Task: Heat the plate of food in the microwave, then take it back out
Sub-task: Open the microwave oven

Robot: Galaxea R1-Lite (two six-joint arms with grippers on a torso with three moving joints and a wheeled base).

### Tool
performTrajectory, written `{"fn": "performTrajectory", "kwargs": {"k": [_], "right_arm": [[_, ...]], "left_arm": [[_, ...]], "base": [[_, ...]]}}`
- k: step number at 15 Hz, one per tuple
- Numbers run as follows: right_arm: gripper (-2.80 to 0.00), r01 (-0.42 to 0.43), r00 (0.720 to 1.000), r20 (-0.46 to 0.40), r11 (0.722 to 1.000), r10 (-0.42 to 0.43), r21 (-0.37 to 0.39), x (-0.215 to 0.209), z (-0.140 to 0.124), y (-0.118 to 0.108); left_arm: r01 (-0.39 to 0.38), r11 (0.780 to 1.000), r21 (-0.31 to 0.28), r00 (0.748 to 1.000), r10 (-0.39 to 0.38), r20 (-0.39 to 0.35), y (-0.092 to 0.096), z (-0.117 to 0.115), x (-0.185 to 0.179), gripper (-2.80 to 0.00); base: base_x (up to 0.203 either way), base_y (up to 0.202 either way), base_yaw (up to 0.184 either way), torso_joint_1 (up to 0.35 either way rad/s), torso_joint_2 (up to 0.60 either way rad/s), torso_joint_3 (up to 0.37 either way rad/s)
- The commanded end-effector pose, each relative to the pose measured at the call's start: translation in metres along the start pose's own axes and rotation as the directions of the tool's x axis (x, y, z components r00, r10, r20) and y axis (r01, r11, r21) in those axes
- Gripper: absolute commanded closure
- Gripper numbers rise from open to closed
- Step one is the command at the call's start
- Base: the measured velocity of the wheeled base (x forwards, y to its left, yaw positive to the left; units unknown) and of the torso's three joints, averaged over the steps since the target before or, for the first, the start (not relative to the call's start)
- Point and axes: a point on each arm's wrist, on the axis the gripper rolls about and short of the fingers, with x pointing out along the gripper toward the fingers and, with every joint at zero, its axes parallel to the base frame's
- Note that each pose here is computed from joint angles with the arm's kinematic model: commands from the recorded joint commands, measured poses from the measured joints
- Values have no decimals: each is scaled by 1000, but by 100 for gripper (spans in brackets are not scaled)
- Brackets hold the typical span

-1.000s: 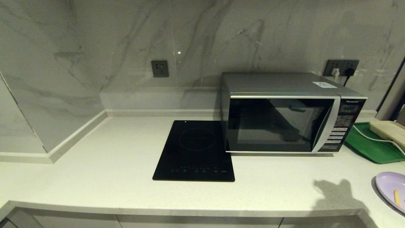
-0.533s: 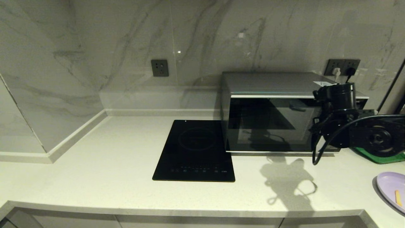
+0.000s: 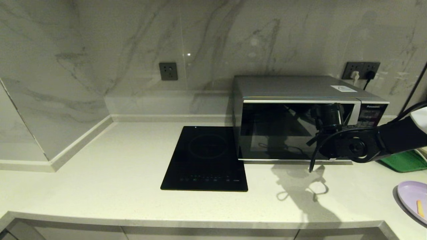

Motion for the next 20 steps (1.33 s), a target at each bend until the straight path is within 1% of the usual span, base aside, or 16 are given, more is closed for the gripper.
{"fn": "performTrajectory", "kwargs": {"k": [1,4,6,9,15,16,19,20], "right_arm": [[-280,18,1000,7,1000,-18,26,10,6,5],[-280,57,998,19,992,-60,117,19,19,-3],[-280,73,997,10,984,-75,162,22,18,-10],[-280,91,996,-24,984,-89,155,26,6,-17],[-280,138,990,-53,970,-130,201,45,4,-32],[-280,137,990,-57,967,-128,214,48,3,-34],[-280,137,990,-60,966,-127,218,52,2,-31],[-280,139,990,-59,961,-129,239,53,3,-31]], "left_arm": [[-1,1000,-1,1000,1,-1,0,0,0,0],[-1,1000,-1,1000,1,0,0,0,0,0],[-1,1000,-1,1000,1,0,0,0,0,0],[-1,1000,-1,1000,1,0,0,0,0,0],[-1,1000,-1,1000,1,0,0,0,0,0],[-1,1000,-1,1000,1,0,0,0,0,0],[-1,1000,-1,1000,1,0,0,0,0,0],[-1,1000,-1,1000,1,0,0,0,0,0]], "base": [[0,0,0,0,0,0],[0,0,0,0,0,0],[0,0,0,0,0,0],[0,0,0,0,0,0],[0,0,0,0,0,0],[0,0,0,0,0,0],[0,0,0,0,0,0],[0,0,0,0,0,0]]}}
